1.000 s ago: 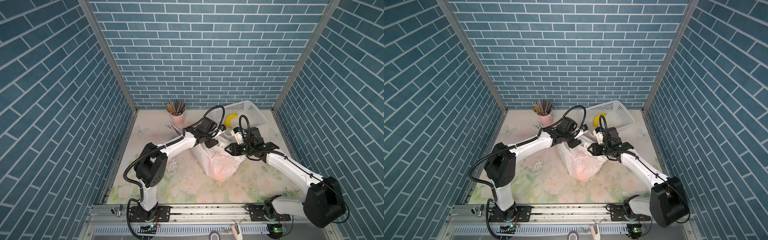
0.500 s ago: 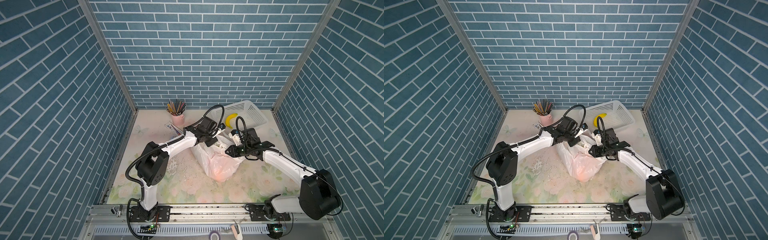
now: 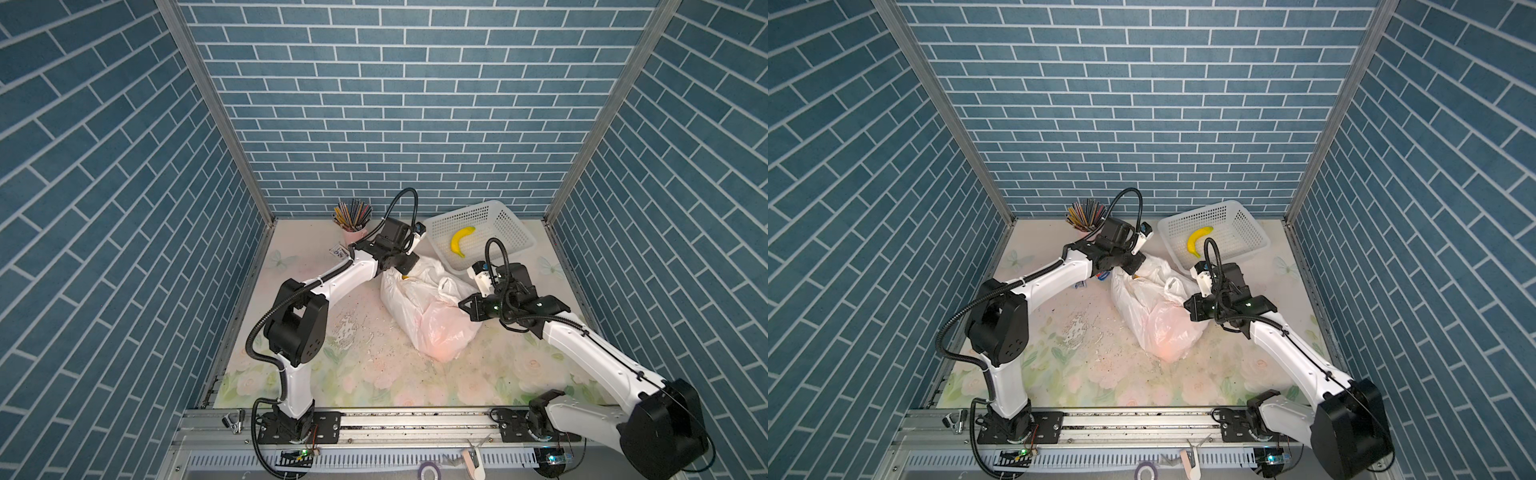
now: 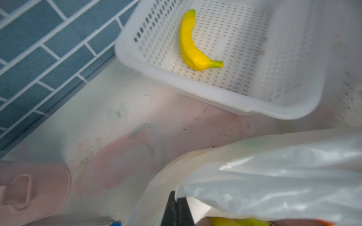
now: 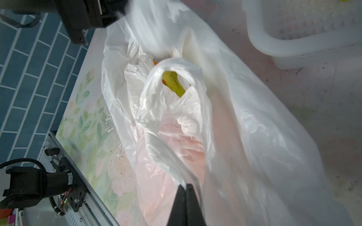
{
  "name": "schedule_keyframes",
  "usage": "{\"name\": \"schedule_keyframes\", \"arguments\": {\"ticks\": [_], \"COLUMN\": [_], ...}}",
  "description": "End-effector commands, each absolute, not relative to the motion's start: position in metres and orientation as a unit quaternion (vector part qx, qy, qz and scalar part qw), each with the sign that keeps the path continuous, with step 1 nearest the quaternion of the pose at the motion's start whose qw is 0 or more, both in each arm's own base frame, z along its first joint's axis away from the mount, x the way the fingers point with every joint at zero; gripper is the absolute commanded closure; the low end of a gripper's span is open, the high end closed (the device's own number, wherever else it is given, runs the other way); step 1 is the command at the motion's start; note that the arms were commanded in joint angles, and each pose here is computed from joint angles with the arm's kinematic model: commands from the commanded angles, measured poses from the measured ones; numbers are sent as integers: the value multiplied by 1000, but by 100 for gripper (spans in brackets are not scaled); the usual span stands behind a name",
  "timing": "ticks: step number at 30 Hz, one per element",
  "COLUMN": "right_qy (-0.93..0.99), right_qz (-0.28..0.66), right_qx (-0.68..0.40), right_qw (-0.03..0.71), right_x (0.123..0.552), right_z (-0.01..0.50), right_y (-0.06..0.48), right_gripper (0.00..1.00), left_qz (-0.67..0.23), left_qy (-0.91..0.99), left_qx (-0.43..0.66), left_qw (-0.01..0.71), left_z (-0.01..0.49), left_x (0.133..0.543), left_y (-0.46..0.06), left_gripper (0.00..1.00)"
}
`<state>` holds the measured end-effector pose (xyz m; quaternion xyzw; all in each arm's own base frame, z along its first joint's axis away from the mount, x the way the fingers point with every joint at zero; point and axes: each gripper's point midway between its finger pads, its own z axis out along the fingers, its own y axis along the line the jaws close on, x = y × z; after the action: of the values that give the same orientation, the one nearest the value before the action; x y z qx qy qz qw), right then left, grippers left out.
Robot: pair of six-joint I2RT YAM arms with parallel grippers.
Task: Untie the knot of the plastic bag and take out the fruit
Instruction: Untie the plastic bag at the center of the table.
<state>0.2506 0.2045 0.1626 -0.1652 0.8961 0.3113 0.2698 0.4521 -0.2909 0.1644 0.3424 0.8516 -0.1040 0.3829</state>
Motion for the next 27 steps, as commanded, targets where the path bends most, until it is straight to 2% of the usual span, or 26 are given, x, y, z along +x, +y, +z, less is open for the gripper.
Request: {"name": "schedule_keyframes", "arguments": {"ticks": [1, 5, 10, 13, 17, 18, 20, 22, 24, 27], "right_qy": [903, 923, 922, 900, 870, 863, 856, 861, 861, 855], "right_qz": [321, 315, 369, 413, 448, 454, 457, 443, 430, 401], "right_qx": [-143, -109, -93, -134, -207, -219, -242, -240, -237, -233], "right_qw": [248, 190, 77, 15, -26, -26, 4, 64, 134, 232], "right_x": [232, 210, 168, 142, 121, 120, 123, 139, 159, 186], "right_z": [160, 140, 130, 135, 131, 132, 139, 153, 178, 213], "right_y": [199, 190, 208, 232, 249, 251, 253, 253, 253, 247], "right_gripper": [100, 100, 100, 100, 100, 100, 91, 77, 70, 62], "left_qz": [-109, -132, -169, -179, -184, -191, -212, -238, -255, -268], "left_qy": [865, 871, 884, 886, 891, 889, 884, 878, 873, 870], "left_qx": [290, 254, 182, 149, 117, 108, 88, 72, 50, 30], "left_qw": [395, 399, 397, 402, 399, 402, 407, 410, 411, 414], "left_z": [175, 190, 226, 241, 234, 233, 232, 235, 242, 249], "left_x": [474, 485, 484, 474, 455, 450, 440, 427, 412, 389], "left_y": [-282, -273, -244, -230, -218, -216, -214, -215, -213, -209], "left_gripper": [100, 100, 100, 100, 100, 100, 95, 85, 73, 65]}}
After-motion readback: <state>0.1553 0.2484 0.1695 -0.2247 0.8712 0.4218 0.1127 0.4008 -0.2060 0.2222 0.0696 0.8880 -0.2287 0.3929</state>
